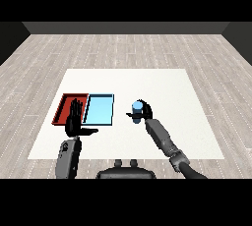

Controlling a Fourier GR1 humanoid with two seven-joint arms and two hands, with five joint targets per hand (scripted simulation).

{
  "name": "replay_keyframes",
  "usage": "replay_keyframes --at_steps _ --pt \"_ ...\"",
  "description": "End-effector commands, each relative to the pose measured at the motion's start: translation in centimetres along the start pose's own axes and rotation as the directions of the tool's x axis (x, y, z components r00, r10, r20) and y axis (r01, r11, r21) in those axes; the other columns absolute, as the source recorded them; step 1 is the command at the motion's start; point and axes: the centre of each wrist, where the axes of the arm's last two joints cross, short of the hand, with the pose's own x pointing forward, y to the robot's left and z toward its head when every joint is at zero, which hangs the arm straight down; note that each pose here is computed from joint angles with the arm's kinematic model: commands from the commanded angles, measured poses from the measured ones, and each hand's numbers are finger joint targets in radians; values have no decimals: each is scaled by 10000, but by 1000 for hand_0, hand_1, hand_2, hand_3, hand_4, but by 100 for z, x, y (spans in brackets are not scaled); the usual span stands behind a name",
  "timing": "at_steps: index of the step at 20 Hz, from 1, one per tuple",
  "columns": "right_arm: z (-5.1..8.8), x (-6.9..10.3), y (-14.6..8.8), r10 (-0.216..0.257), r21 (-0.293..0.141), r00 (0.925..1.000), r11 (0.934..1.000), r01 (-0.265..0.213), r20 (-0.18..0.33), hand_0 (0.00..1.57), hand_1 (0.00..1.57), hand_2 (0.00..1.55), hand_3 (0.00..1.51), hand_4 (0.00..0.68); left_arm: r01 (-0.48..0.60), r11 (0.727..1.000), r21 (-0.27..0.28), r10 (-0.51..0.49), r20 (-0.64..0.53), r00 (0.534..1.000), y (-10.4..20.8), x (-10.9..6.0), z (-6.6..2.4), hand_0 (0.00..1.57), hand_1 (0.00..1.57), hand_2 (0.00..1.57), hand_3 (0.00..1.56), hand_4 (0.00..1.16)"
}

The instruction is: Pick the blue can and put it in the blue box

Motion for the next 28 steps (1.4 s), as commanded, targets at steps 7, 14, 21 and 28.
replay_keyframes --at_steps 7,14,21,28 --pt "-54 304 94 152 307 9912 9993 -194 1317 1474 1474 1453 1411 643 483 9964 -698 -528 -633 9966 -204 -176 132 0 0 0 0 0" --pt "-18 632 53 96 1209 9643 9917 -431 2647 1441 1441 1428 1411 665 -357 9919 -1219 180 -1435 9895 -546 -245 -78 0 0 0 0 0" --pt "-38 865 185 -21 1215 9525 9919 -366 3044 1431 1431 1437 1412 654 -476 9878 -1481 213 -1743 9845 -635 -301 -87 0 0 0 0 0" --pt "313 927 324 -116 1362 9569 9902 -293 2900 1424 1424 1425 1403 652 -743 9818 -1748 363 -2117 9767 -721 -494 -172 0 0 0 0 0"
